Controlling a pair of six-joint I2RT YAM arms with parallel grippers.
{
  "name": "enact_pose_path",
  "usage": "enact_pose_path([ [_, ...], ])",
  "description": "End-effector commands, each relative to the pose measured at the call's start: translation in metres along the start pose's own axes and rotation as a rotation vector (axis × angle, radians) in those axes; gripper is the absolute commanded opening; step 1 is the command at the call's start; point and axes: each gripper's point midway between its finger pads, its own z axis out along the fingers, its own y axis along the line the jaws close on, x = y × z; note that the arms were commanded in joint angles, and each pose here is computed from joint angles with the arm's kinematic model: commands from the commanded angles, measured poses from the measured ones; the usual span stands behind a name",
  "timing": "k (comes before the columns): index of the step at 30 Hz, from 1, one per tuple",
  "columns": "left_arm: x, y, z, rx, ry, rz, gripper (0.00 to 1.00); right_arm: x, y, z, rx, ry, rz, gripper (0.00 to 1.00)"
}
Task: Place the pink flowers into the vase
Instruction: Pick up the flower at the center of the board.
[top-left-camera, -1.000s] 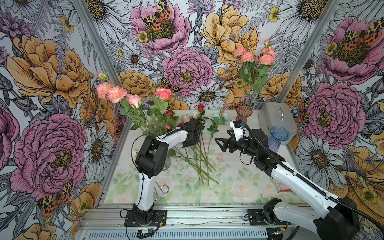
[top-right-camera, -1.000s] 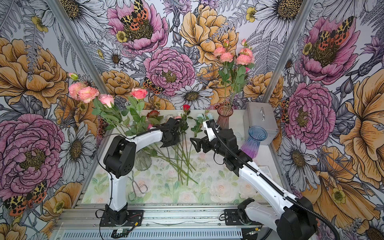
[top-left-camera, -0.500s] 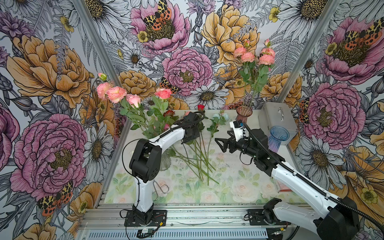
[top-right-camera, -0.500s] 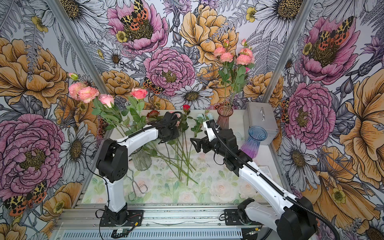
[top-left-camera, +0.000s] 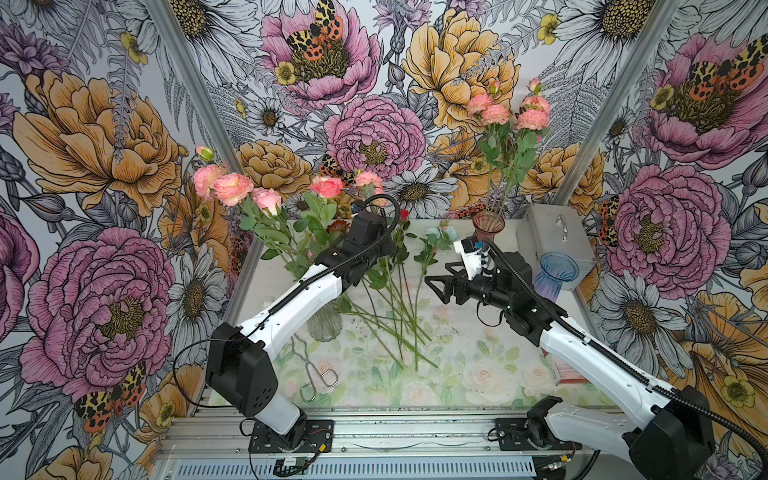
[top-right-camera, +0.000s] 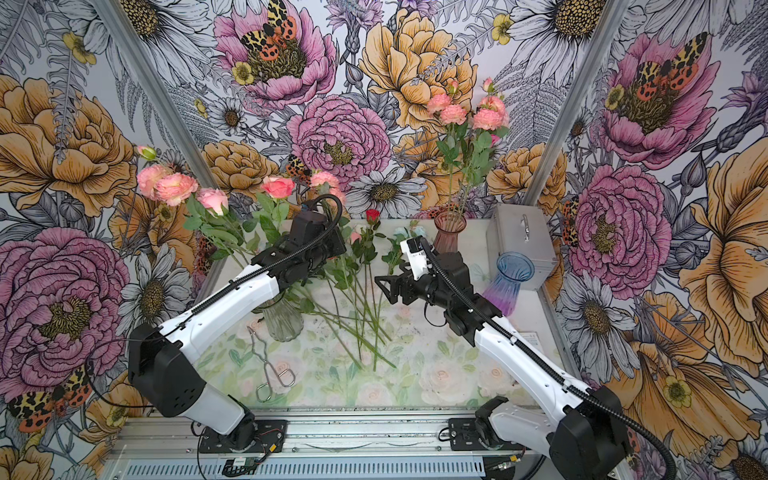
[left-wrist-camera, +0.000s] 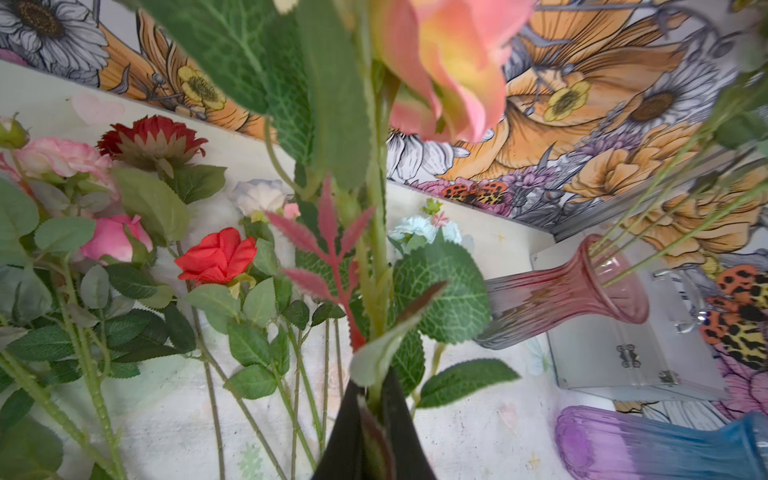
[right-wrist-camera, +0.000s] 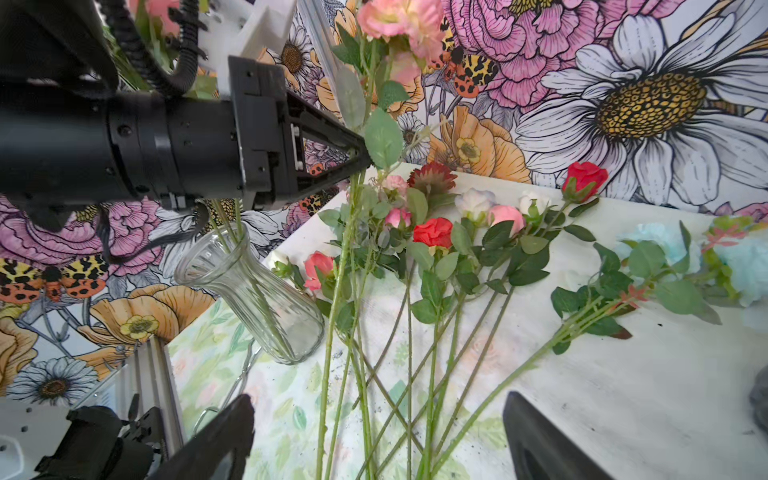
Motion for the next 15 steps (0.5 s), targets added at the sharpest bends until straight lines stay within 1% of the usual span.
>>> enact_pose_path([
  [1,-0.024,-0.026,-0.009,0.115,-0.124,-0.018,0.00,-0.020,0.016,0.001,-0.065,-0.023,0.002,0.91],
  [4,-0.026,-0.038,-0.012,0.174,-0.136,-0.034,0.00,-0.026,0.020,0.005,-0.090,-0.022,0.002,0.90],
  [5,-0.025,-0.046,-0.014,0.215,-0.125,-0.040,0.00,-0.028,0.022,0.008,-0.100,-0.018,0.003,0.90],
  [9,-0.025,-0.068,-0.021,0.319,-0.116,-0.055,0.00,-0.036,0.023,0.015,-0.105,-0.024,-0.006,0.85],
  [12,-0.024,-0.081,-0.029,0.403,-0.109,-0.069,0.00,-0.042,0.020,0.021,-0.101,-0.031,-0.017,0.78],
  [15,-0.022,-0.093,-0.036,0.458,-0.096,-0.062,0.00,-0.049,0.019,0.028,-0.102,-0.035,-0.029,0.75],
])
